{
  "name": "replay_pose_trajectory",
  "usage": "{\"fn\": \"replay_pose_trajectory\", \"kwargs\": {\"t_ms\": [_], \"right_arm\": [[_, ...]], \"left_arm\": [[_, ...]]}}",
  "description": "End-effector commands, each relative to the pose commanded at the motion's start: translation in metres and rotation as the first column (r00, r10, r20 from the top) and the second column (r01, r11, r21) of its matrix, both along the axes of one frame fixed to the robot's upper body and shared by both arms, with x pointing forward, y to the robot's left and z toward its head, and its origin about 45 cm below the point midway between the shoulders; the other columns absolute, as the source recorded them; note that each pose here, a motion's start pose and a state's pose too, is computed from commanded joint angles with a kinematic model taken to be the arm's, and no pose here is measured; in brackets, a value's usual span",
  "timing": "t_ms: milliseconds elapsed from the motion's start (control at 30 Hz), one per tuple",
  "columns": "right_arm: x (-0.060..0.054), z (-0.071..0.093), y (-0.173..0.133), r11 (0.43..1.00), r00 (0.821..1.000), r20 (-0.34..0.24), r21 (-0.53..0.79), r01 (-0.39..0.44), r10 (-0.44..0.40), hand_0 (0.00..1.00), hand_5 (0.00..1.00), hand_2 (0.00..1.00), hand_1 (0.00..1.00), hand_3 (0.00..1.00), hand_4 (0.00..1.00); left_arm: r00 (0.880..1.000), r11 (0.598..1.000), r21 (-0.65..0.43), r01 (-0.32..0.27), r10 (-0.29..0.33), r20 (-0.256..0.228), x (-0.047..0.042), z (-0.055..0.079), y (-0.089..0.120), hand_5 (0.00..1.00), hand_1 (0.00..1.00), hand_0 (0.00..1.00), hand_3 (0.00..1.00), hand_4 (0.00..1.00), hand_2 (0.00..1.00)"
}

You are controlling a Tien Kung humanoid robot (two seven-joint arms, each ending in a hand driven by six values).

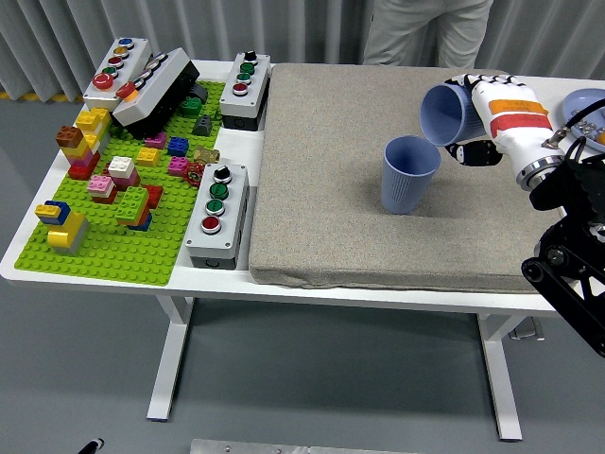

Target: Pick cup pour cup place

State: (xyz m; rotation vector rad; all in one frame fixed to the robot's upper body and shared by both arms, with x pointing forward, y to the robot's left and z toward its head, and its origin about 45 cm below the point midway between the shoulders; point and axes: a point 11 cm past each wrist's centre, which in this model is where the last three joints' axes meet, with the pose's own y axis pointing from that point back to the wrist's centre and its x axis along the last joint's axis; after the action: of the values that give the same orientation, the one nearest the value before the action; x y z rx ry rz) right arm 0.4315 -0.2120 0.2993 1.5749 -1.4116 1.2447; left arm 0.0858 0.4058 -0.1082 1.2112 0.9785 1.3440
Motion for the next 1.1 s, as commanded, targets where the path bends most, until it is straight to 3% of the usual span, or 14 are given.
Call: {"fn": "replay_pose_trajectory", "kwargs": {"t_ms": [133, 300, 533, 667, 900, 1000, 1100], "right_arm": [[0.004, 0.005, -0.009, 0.99, 0.999, -0.032, 0.144, 0.007, -0.003, 0.847, 0.002, 0.643, 0.734, 0.65, 0.634], [0.011, 0.01, -0.022, 0.936, 0.997, -0.077, 0.35, 0.039, -0.012, 0.847, 0.002, 0.643, 0.734, 0.65, 0.634], [0.022, 0.004, -0.059, 0.765, 0.985, -0.175, 0.634, 0.115, -0.003, 0.807, 0.007, 0.643, 0.729, 0.646, 0.632], [0.021, -0.007, -0.083, 0.614, 0.972, -0.236, 0.767, 0.185, 0.002, 0.807, 0.007, 0.643, 0.729, 0.646, 0.632], [0.007, -0.042, -0.103, 0.35, 0.944, -0.327, 0.889, 0.294, 0.039, 0.808, 0.004, 0.639, 0.725, 0.646, 0.633], [-0.001, -0.062, -0.107, 0.297, 0.929, -0.368, 0.892, 0.34, 0.045, 0.803, 0.006, 0.639, 0.719, 0.645, 0.634], [-0.011, -0.088, -0.111, 0.31, 0.909, -0.417, 0.867, 0.391, 0.019, 0.803, 0.006, 0.639, 0.719, 0.645, 0.634]], "left_arm": [[1.0, 1.0, -0.001, 0.0, 0.0, -0.001, -0.0005, 0.0, 0.0, 0.998, 0.787, 0.826, 0.776, 0.602, 0.858], [1.0, 1.0, -0.001, -0.001, 0.001, -0.005, -0.0024, -0.001, 0.0, 0.998, 0.787, 0.826, 0.776, 0.602, 0.858], [1.0, 1.0, -0.001, 0.0, 0.0, -0.008, -0.0031, -0.001, -0.001, 0.998, 0.787, 0.827, 0.776, 0.601, 0.858], [1.0, 1.0, -0.002, 0.002, -0.002, -0.01, -0.004, -0.001, -0.001, 0.998, 0.787, 0.827, 0.776, 0.601, 0.858], [1.0, 1.0, -0.003, 0.009, -0.009, -0.012, -0.0041, -0.001, -0.001, 0.998, 0.787, 0.824, 0.776, 0.6, 0.858], [1.0, 1.0, -0.003, 0.01, -0.01, -0.01, -0.003, -0.001, -0.002, 0.998, 0.787, 0.826, 0.776, 0.6, 0.858], [1.0, 1.0, -0.004, 0.012, -0.012, -0.008, -0.0018, -0.001, -0.002, 0.998, 0.787, 0.826, 0.776, 0.6, 0.858]]}}
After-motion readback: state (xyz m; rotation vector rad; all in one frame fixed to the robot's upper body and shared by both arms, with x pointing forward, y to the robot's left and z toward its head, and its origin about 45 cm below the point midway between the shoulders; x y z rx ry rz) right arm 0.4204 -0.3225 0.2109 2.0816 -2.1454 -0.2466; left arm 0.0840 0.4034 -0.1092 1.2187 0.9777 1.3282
